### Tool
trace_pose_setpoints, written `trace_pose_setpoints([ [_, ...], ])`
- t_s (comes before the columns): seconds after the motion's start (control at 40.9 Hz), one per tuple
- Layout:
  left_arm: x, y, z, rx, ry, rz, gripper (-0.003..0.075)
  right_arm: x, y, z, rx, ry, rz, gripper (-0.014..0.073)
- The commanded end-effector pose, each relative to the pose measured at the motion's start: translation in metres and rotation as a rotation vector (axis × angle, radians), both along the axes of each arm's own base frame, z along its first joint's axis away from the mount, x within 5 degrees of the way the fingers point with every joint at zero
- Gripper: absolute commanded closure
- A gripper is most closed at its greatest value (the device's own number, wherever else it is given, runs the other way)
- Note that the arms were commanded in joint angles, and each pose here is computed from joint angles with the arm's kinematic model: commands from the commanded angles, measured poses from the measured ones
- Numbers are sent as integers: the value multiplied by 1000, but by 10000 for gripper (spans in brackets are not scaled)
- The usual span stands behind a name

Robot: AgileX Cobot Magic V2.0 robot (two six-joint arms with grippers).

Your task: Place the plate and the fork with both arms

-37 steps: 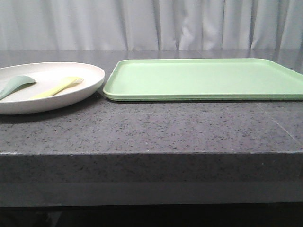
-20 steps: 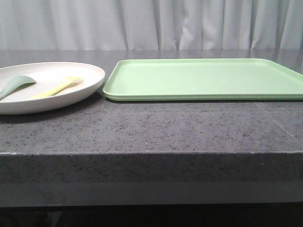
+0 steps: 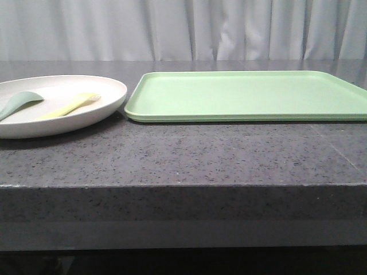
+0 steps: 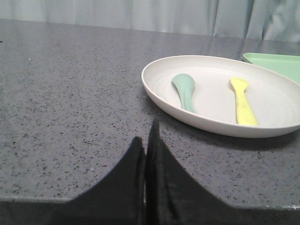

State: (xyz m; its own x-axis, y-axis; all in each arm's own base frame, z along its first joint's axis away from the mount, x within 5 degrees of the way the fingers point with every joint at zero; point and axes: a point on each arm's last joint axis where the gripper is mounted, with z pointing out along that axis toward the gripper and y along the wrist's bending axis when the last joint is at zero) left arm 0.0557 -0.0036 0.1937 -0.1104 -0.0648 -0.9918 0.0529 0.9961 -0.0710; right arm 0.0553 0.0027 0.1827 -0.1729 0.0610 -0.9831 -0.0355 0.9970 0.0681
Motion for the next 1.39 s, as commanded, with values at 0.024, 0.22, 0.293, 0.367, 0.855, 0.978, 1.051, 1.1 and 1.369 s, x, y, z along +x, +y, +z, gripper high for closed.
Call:
trace_pose_setpoints([
  [0.024, -1, 1, 14, -13, -171, 7, 738, 0, 0, 14, -7, -150, -4, 662],
  [0.22, -3, 1, 25, -29, -293, 12, 738, 0, 0, 19, -4, -209, -5, 662],
  [0.293, -4, 2, 31, -35, -358, 14, 738, 0, 0, 23, -3, -241, -5, 662],
  [0.367, -6, 2, 41, -44, -437, 18, 738, -2, 0, 30, -2, -264, -5, 662],
  [0.855, 30, 0, 154, 111, -254, 15, 738, 16, 0, 138, -5, -204, -4, 655],
  [0.978, 58, -2, 156, 116, -166, 9, 738, 40, 1, 149, -8, -134, -3, 655],
  [1.051, 69, -3, 152, 108, -134, 6, 738, 53, 2, 149, 7, -94, -2, 655],
  [1.1, 73, -3, 150, 104, -117, 5, 738, 59, 2, 149, 7, -88, -2, 655],
  [1.369, 78, -3, 148, 103, -102, 4, 538, 70, 3, 146, 6, -72, -3, 396],
])
